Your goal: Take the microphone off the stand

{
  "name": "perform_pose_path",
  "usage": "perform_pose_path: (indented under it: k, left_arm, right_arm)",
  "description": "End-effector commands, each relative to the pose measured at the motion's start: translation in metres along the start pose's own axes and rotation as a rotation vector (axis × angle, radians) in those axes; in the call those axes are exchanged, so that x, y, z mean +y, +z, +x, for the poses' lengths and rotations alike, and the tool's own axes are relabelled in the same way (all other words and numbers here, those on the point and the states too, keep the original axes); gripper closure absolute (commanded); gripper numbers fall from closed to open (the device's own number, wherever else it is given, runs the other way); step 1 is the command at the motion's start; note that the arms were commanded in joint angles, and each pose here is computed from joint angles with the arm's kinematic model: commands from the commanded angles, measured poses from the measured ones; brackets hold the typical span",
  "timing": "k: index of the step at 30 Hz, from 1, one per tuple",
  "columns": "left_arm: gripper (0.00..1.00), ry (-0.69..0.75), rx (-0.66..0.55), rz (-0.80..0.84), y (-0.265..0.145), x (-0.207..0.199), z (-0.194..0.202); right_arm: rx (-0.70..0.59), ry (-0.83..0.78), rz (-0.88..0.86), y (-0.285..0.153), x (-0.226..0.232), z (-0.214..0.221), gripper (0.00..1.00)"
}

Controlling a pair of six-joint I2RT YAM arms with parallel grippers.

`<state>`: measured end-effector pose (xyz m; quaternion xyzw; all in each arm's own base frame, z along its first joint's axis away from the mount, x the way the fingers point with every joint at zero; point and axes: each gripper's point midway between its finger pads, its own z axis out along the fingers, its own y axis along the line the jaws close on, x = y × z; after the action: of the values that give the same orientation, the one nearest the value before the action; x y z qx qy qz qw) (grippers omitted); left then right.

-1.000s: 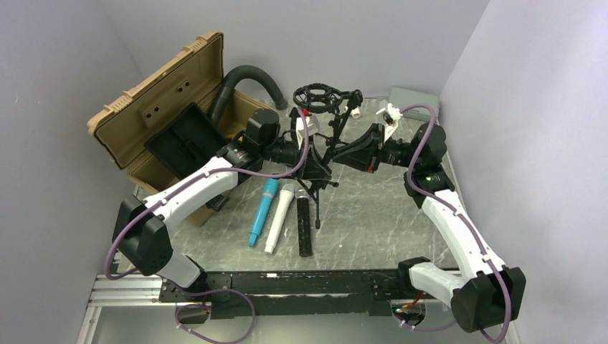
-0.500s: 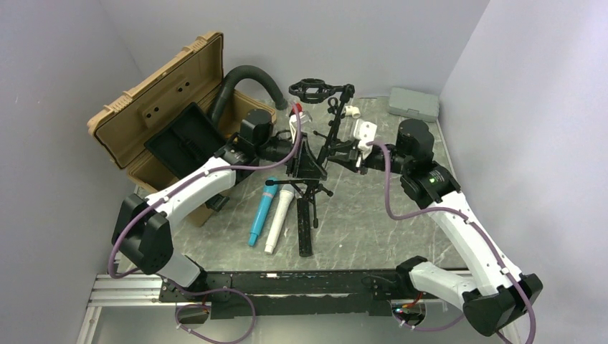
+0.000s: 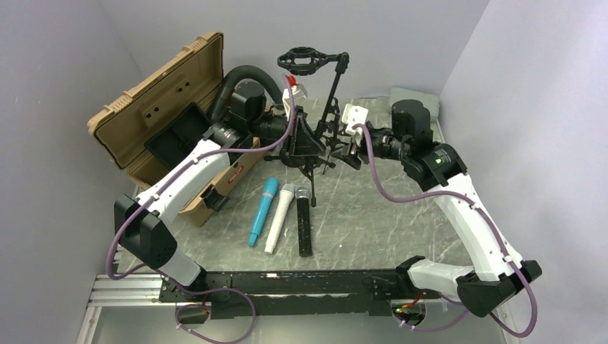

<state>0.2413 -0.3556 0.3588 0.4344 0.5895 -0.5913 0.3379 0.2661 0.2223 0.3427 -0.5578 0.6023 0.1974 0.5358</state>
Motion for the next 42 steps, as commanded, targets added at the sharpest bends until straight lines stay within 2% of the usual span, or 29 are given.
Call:
perform_pose_path:
  k: [1,7,14,21,27,38,42]
  left_arm:
    - [1.00,0.211,-0.051,-0.071,-0.016,-0.007,-0.041]
    - [1.00,0.268,-0.030,-0.136,-0.019,0.005,-0.040]
    - [1.00,0.335,-0.001,-0.182,-0.026,0.010,-0.027]
    - [1.00,0.285,-0.011,-0.172,-0.024,0.012,-0.016]
    - [1.00,0.239,-0.033,-0.152,-0.019,0.011,-0.019]
    - [1.00,0.229,-0.035,-0.123,-0.013,-0.003,-0.020]
    - [1.00,0.225,-0.038,-0.112,-0.011,-0.005,-0.018]
  right_arm:
    - [-0.024,0.087,0.010,-0.018,-0.007,-0.021,0.41]
    - [-0.159,0.276,-0.048,-0.037,-0.018,-0.044,0.40]
    - [-0.259,0.464,-0.260,-0.024,-0.011,-0.053,0.38]
    - [-0.318,0.494,-0.320,-0.033,-0.009,-0.075,0.33]
    - [-0.334,0.589,-0.375,-0.022,-0.014,-0.071,0.33]
    - [-0.342,0.638,-0.408,-0.005,-0.018,-0.056,0.34]
    - [-0.352,0.651,-0.429,-0.003,-0.018,-0.055,0.39]
